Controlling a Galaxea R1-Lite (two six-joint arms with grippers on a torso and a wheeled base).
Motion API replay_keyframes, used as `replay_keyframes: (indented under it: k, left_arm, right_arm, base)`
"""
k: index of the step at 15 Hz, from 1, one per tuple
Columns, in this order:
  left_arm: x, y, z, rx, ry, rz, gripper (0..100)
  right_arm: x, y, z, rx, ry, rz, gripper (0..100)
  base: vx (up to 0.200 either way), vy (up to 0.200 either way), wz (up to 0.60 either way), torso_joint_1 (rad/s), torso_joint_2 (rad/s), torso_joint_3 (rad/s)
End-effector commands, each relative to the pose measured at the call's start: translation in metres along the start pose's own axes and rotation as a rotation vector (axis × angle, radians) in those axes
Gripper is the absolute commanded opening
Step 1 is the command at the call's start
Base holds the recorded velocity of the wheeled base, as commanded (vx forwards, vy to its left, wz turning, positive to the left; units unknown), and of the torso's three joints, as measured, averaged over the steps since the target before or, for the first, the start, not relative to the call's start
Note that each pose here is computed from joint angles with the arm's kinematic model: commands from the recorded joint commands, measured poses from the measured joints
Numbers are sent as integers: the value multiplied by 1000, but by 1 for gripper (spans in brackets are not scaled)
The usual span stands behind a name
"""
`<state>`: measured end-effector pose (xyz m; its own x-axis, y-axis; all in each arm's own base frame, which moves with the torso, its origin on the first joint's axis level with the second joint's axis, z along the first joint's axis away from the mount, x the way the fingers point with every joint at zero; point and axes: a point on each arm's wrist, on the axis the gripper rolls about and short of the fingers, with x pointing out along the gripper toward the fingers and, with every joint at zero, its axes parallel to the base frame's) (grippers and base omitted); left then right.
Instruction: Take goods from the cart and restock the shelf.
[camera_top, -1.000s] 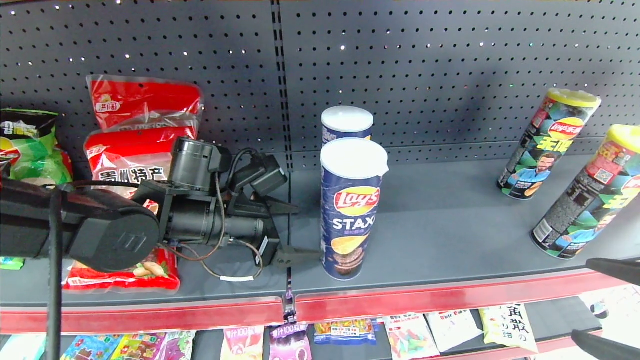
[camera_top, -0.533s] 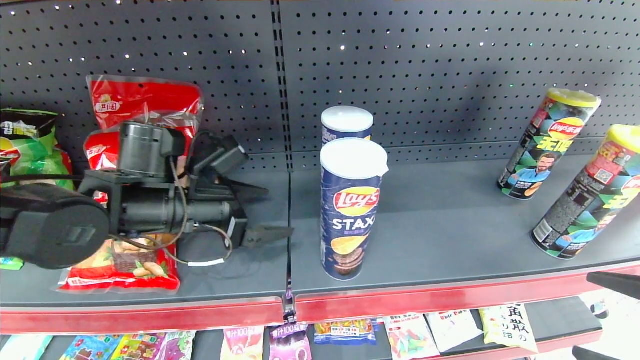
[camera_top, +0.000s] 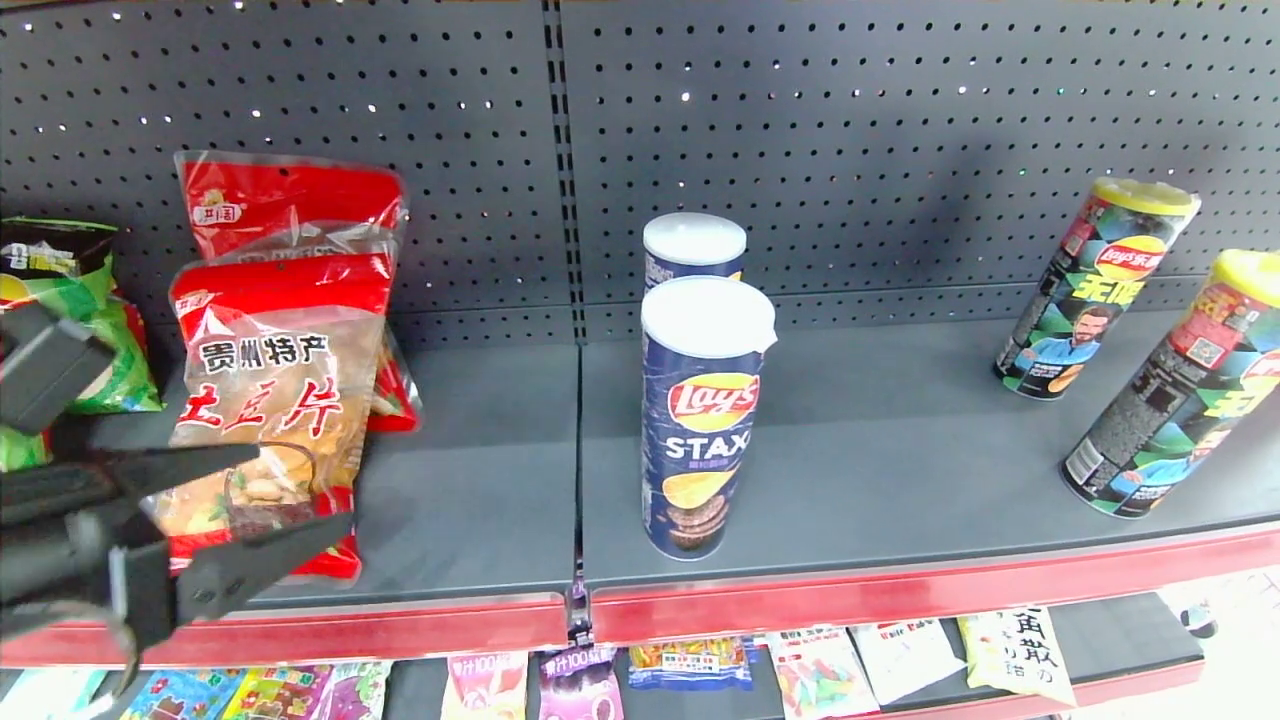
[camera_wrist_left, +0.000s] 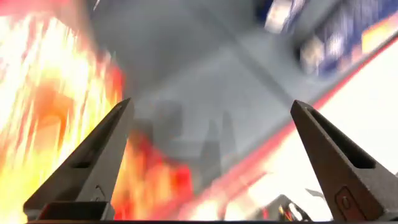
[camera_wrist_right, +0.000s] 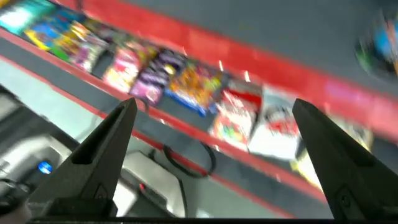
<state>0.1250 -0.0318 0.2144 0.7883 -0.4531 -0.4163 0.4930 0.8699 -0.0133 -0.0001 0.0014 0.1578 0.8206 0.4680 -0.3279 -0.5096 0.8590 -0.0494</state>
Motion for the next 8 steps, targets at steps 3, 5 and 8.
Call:
replay_keyframes:
  k: [3,5,8]
  left_arm:
    - [-89,-34,-105,-108,31,253,100]
    - [-93,-38,-124,-125,29,304,100]
    - [-97,-45,-146,-192,36,447,100]
  right_arm:
    - [-44,9,-34,30,-30,-150,100]
    - [-47,13,-38,47,-11,-197,100]
    - [-43,23,-42,107,21,-360,100]
  base:
    - [0,0,0,0,0,0]
    - [0,0,0,0,0,0]
    - [0,0,0,0,0,0]
